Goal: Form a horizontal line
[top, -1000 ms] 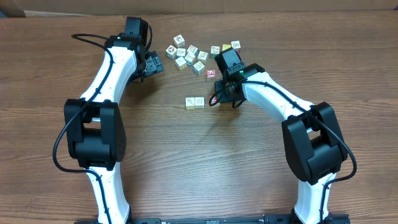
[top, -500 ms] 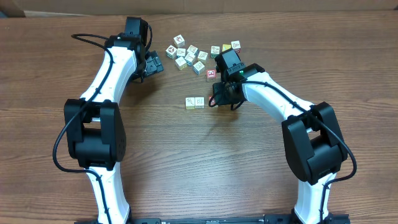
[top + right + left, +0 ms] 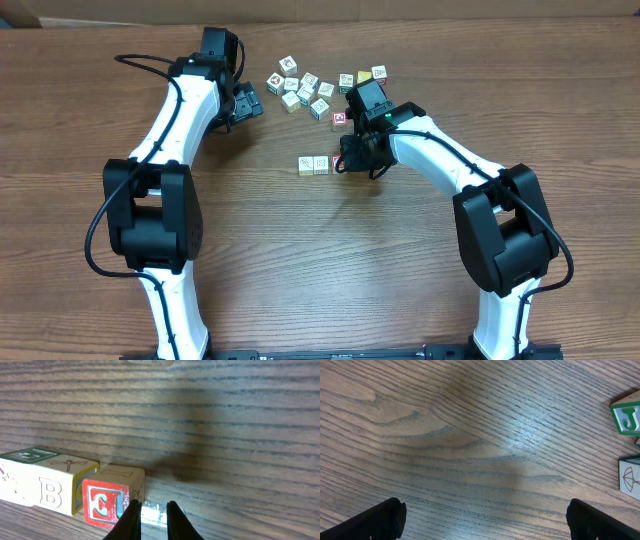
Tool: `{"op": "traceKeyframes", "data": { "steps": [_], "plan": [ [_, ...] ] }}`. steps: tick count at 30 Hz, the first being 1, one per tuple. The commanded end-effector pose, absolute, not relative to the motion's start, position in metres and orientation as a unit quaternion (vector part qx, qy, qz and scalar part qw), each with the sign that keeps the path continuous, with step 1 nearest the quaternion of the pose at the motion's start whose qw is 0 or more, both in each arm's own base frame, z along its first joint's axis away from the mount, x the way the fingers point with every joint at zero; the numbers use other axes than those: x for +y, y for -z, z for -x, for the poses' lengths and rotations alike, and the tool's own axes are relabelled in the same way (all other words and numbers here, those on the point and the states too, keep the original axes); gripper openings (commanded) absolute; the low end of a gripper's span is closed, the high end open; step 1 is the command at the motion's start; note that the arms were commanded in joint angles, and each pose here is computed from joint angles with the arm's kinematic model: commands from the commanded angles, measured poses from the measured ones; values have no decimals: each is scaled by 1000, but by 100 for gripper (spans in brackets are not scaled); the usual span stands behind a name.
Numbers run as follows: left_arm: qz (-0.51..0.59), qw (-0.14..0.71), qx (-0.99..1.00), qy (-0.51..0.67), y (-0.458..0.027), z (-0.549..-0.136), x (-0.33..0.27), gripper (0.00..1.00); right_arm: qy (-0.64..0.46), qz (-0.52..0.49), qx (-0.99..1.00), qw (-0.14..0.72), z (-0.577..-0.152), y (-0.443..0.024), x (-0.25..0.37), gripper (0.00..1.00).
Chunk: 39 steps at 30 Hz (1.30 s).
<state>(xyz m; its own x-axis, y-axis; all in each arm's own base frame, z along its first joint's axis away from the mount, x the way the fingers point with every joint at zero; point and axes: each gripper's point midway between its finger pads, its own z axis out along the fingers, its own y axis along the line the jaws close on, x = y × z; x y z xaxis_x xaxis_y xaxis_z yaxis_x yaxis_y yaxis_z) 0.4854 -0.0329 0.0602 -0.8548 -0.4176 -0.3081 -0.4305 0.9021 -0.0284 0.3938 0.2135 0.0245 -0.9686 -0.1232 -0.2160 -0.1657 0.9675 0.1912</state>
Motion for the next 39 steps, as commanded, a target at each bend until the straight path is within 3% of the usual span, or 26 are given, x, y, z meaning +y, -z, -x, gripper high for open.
{"op": "traceKeyframes", "data": {
  "steps": [1, 7, 39],
  "plan": [
    [213, 162, 964, -16, -65, -490, -38, 100, -118, 64, 984, 116, -400, -39, 216, 14],
    [213, 162, 964, -16, -65, -490, -38, 100, -122, 41, 986, 109, -398, -39, 216, 19],
    [212, 162, 964, -16, -65, -490, -38, 100, -120, 42, 985, 115, -400, -39, 218, 19]
  ]
}}
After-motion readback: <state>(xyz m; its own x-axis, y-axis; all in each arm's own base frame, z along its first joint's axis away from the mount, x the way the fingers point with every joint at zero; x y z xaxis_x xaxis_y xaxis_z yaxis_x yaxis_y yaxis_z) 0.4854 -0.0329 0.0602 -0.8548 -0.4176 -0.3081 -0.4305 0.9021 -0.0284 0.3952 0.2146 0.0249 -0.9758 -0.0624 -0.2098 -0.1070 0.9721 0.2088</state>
